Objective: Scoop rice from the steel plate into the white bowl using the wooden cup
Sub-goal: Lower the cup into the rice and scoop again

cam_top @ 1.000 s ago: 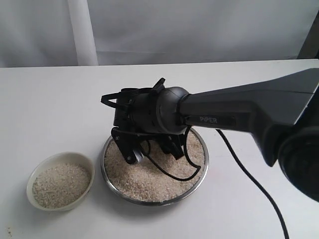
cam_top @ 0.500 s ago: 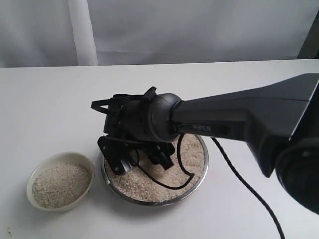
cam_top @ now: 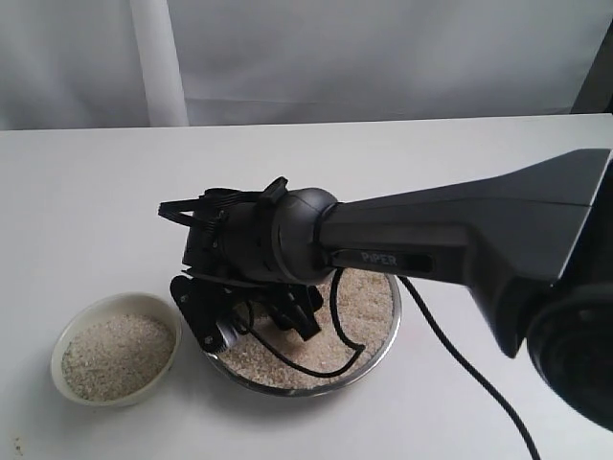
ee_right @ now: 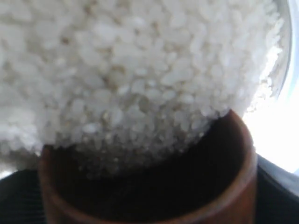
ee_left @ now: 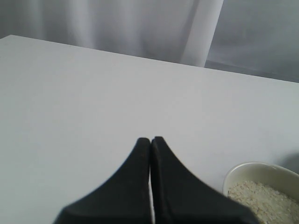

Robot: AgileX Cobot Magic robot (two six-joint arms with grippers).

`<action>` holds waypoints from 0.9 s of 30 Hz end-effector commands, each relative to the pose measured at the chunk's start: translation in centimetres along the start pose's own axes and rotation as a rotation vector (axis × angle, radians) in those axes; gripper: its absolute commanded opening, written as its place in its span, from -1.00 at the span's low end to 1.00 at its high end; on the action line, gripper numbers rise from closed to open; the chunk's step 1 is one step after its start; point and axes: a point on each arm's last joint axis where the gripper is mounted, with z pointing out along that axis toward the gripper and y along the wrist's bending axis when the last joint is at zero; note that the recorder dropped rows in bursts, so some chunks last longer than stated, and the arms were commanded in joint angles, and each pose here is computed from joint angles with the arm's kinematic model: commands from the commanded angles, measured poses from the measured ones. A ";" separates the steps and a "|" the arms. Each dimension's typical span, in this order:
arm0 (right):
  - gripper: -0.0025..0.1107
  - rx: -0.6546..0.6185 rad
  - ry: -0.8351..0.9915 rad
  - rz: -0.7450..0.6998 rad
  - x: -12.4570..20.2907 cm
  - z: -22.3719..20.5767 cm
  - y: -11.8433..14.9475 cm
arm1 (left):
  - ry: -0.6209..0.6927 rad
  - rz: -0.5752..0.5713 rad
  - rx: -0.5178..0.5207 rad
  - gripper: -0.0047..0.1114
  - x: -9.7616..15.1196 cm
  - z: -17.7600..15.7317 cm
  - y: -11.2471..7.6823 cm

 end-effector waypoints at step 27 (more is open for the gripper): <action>-0.96 -0.176 -0.236 0.387 2.4 -0.5 -0.4 | -0.010 -0.006 0.009 -0.92 -0.2 -0.1 -0.1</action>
